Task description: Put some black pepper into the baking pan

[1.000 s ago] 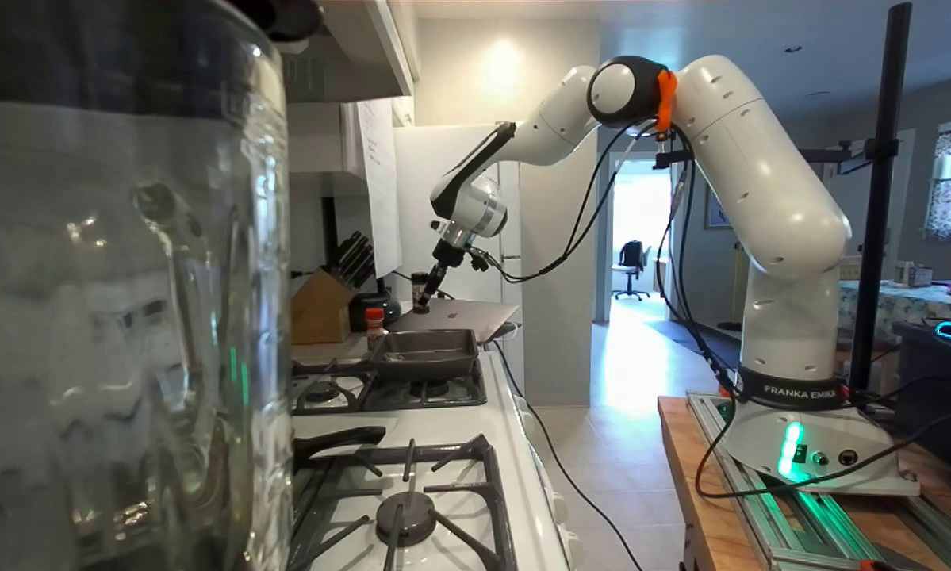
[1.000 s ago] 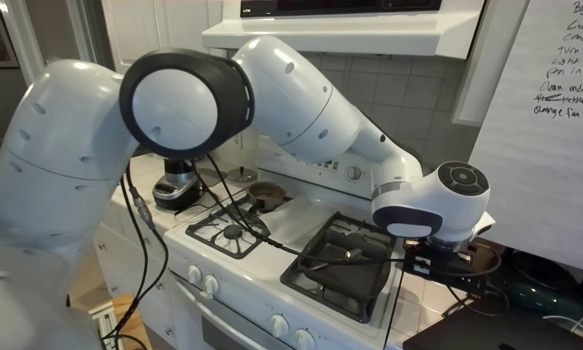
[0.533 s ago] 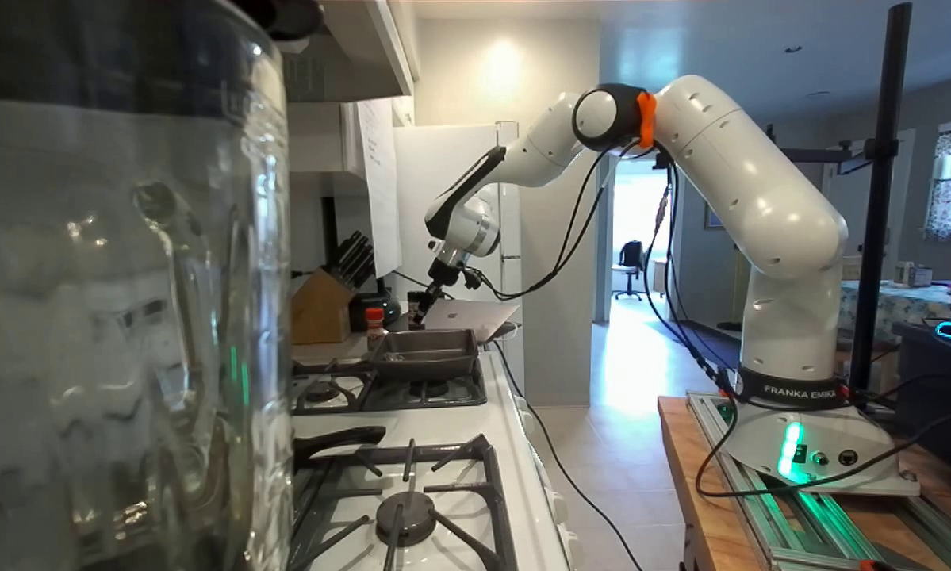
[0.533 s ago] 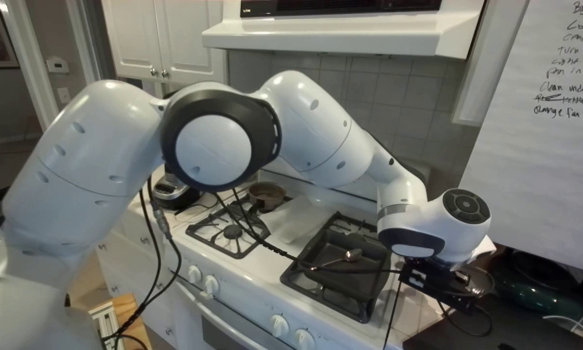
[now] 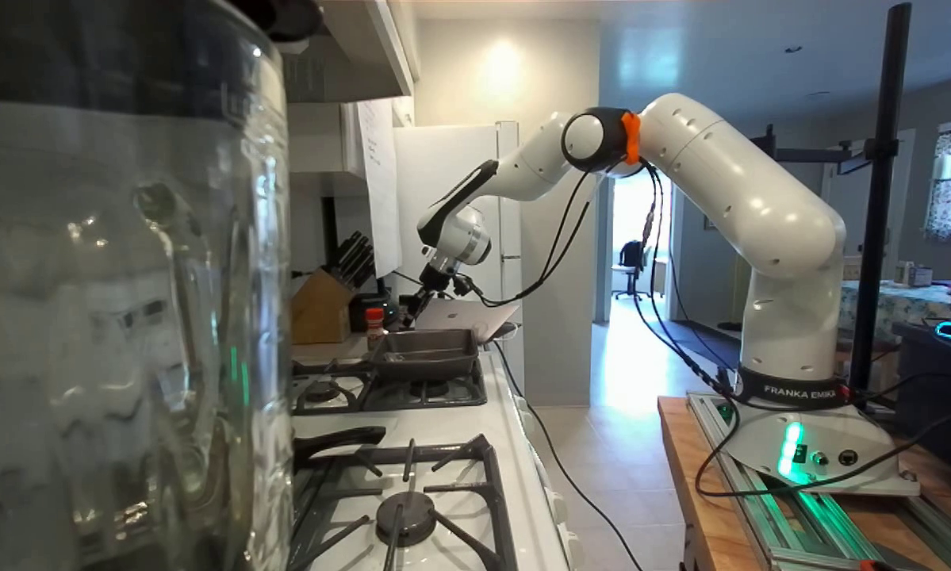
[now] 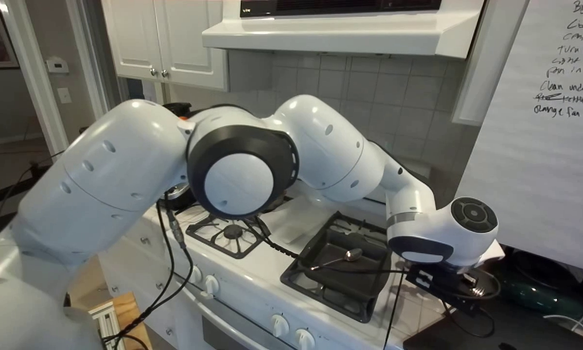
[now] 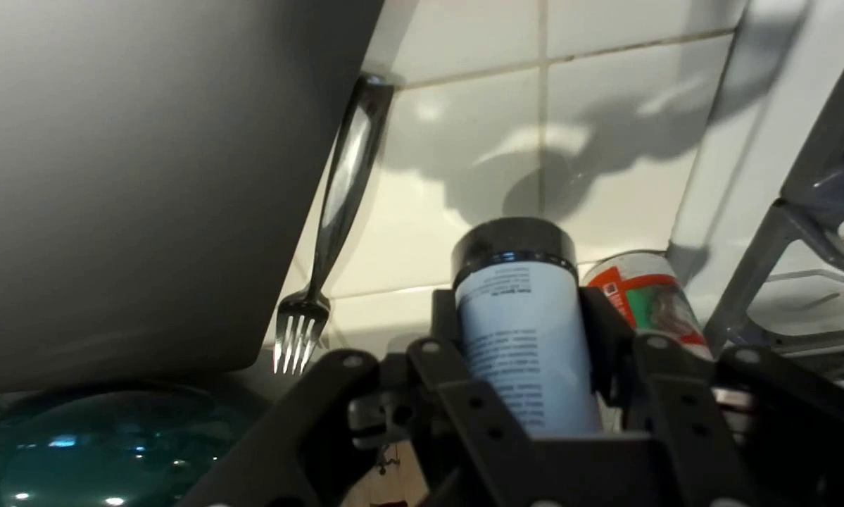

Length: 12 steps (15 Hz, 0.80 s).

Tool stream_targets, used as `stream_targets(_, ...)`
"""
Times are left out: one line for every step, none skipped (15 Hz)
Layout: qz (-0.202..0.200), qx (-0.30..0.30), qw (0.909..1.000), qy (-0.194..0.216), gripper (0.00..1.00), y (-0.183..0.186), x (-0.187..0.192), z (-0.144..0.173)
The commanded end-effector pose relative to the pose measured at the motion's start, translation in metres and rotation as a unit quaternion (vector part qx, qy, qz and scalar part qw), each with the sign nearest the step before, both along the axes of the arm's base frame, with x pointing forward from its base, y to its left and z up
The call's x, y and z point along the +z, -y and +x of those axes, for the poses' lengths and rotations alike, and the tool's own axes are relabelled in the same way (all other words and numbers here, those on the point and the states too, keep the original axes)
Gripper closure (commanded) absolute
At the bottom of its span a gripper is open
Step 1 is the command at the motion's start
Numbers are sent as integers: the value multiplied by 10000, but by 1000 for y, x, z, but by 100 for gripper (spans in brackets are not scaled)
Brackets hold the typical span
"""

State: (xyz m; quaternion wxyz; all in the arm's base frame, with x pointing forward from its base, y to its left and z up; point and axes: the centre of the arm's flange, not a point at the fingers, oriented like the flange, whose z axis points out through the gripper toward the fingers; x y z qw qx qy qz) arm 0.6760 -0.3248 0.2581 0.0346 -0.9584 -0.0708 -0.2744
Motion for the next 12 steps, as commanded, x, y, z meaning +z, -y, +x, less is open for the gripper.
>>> stream_targets(-43, -102, 9999, 10, 80, 10, -12, 24)
stream_targets(-45, -115, 9999, 8, 80, 11, -14, 26)
stream_targets(-52, -118, 9999, -5, 80, 11, -17, 28)
stream_targets(-49, -120, 9999, -27, 80, 11, -18, 29)
stream_targets(-64, -110, 9999, -41, 80, 11, -21, 31)
stream_targets(-105, -85, 9999, -52, 80, 11, -23, 33)
stream_targets(-138, -75, 9999, -69, 80, 11, -24, 34)
stream_targets(-146, -64, 9998, -84, 80, 11, -25, 36)
stream_targets(-164, -55, 9998, -89, 80, 11, -25, 37)
stream_targets(-161, -52, 9998, -108, 80, 11, -25, 39)
stream_targets(-175, -34, 9998, -128, 30, 10, -24, 39)
stream_targets(-203, -24, 9997, -117, 28, 9, -24, 40)
